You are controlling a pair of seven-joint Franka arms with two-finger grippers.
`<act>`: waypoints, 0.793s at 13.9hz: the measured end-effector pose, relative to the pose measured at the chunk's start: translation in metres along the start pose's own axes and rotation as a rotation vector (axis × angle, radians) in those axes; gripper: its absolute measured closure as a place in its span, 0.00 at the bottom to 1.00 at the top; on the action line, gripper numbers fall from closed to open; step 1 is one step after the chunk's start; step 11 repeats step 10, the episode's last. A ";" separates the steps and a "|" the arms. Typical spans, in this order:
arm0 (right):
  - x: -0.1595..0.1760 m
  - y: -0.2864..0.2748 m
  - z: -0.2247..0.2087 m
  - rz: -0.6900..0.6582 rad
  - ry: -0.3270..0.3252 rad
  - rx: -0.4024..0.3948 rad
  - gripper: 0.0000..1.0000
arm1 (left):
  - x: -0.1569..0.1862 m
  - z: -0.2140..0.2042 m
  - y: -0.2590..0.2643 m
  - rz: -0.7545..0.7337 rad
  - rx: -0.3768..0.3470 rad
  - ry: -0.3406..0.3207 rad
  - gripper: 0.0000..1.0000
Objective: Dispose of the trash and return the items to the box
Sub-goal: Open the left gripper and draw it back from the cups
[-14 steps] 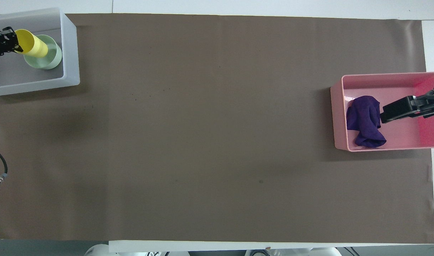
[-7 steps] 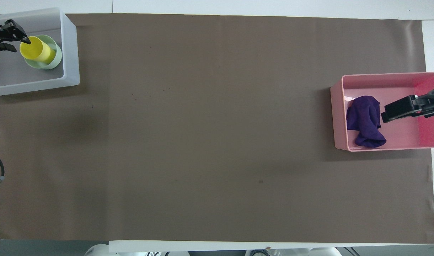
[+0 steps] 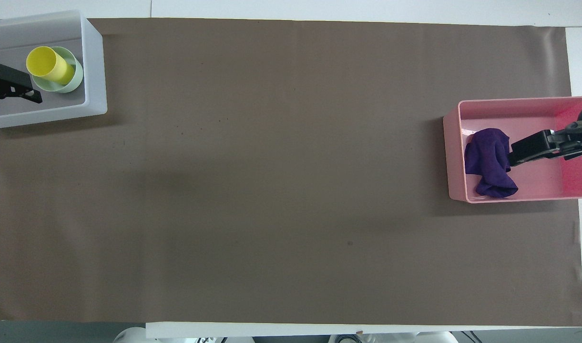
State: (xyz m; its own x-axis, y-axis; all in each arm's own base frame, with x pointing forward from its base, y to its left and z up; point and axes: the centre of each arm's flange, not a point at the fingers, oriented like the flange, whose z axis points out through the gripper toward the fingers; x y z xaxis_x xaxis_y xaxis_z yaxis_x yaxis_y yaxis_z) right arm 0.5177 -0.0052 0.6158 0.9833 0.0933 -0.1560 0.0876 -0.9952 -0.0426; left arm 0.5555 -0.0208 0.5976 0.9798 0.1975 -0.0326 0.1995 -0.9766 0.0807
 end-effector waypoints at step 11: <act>0.000 0.004 0.000 0.007 0.003 0.001 0.00 | -0.006 -0.025 0.017 0.262 0.097 0.043 0.00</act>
